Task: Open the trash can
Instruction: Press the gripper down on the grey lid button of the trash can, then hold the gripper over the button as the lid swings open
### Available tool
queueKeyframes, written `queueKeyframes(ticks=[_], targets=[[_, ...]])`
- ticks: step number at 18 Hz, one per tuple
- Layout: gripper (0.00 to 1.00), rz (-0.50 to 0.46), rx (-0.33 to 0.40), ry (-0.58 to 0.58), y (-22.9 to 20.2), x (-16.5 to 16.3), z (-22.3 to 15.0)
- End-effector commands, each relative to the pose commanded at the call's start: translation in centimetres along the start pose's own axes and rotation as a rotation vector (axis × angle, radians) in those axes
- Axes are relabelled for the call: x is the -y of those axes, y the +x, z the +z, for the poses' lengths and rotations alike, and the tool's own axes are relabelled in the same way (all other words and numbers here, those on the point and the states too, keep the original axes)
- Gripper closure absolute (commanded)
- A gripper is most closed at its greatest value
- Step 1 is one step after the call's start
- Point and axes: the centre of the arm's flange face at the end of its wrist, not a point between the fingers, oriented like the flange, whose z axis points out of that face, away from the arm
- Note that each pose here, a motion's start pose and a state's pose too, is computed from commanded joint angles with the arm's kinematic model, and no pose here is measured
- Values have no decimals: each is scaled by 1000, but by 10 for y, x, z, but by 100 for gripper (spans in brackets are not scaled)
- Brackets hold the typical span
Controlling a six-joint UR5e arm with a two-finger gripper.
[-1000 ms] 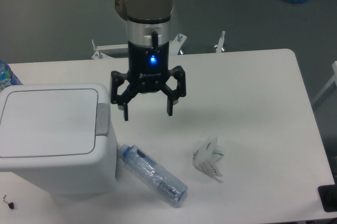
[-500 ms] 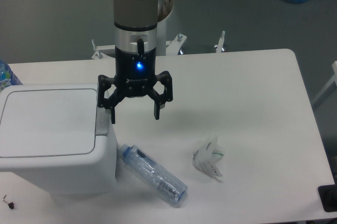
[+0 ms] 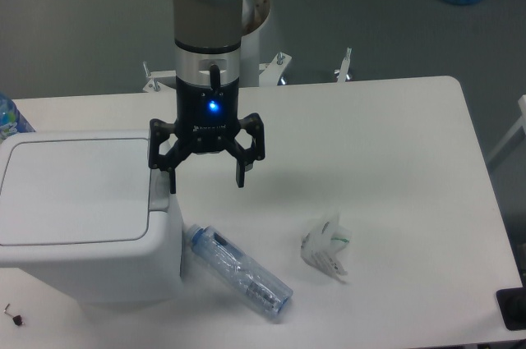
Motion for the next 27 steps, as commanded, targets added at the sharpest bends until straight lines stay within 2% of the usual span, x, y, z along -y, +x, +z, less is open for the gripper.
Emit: queueKeyframes(ticks=[21, 27], targets=[[0, -3, -1, -14, -1, -3, 7], [0, 17, 12, 47, -1, 19, -19]])
